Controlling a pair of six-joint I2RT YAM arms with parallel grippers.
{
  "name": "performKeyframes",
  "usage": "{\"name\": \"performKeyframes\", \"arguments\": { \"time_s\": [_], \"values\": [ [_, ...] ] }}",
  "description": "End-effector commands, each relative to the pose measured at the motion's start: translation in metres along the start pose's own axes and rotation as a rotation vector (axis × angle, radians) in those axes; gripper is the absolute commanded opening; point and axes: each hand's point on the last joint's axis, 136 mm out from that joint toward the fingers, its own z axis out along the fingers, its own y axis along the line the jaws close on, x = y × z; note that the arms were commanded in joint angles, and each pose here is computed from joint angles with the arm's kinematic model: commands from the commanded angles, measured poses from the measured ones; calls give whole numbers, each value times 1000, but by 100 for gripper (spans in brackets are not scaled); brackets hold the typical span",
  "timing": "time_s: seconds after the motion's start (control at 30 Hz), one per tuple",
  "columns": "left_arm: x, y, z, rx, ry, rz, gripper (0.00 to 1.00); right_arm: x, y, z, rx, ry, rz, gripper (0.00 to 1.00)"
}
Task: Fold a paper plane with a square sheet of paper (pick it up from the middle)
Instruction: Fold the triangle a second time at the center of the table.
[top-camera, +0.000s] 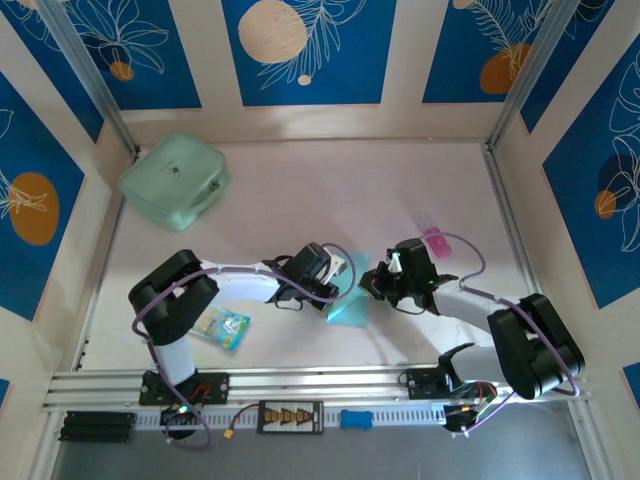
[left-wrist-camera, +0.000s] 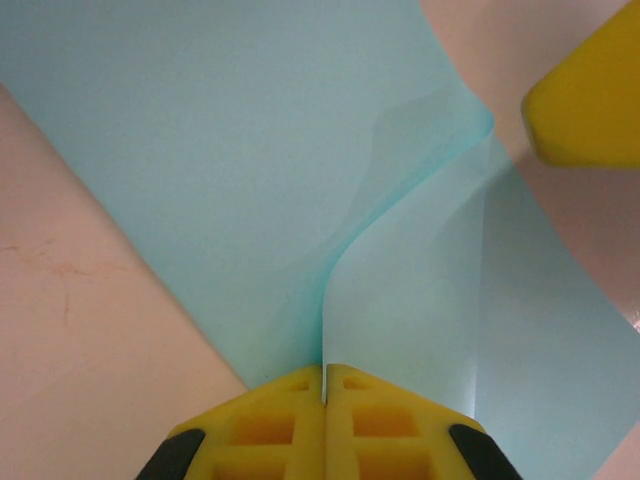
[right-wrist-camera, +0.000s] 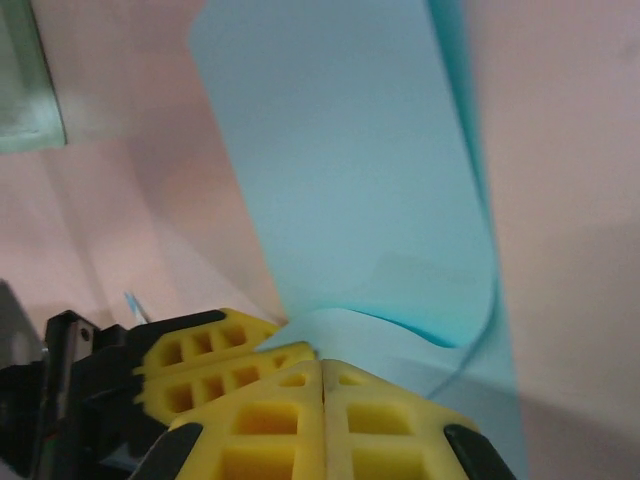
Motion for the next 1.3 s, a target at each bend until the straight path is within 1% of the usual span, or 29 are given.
{"name": "performKeyframes", "arguments": {
  "time_s": [0.0,0.1,0.23,0.3,0.43,0.6,0.63,0.73,0.83,0.97,1.03,1.27],
  "values": [
    [20,9,7,-19,83,-1,0,6,1,7,-3,57,-17,2],
    [21,10,7,-21,88,-1,0,6,-13,14,43,73,-17,2],
    [22,10,7,-20,91,2,0,3,-38,16,95,70,34,2],
    [23,10,8,-22,93,0,0,1,-44,15,100,56,64,2],
    [23,10,8,-19,94,2,0,-7,-43,9,59,9,115,2],
    [23,10,7,-18,92,4,0,-17,-56,-3,108,-51,149,2],
    [23,9,7,-17,93,4,0,-18,-56,-4,93,-58,146,2],
    [24,10,8,-19,95,3,0,-18,-32,-11,-38,-78,92,3],
    [25,9,8,-17,99,5,0,-13,-7,-17,-88,-73,8,5],
    [24,10,8,-18,97,4,0,3,12,-9,-74,-1,-49,4],
    [24,9,8,-16,99,4,0,8,10,-1,-41,17,-34,4],
    [25,10,9,-18,101,3,0,19,12,23,-9,68,-30,2]
  ]
}}
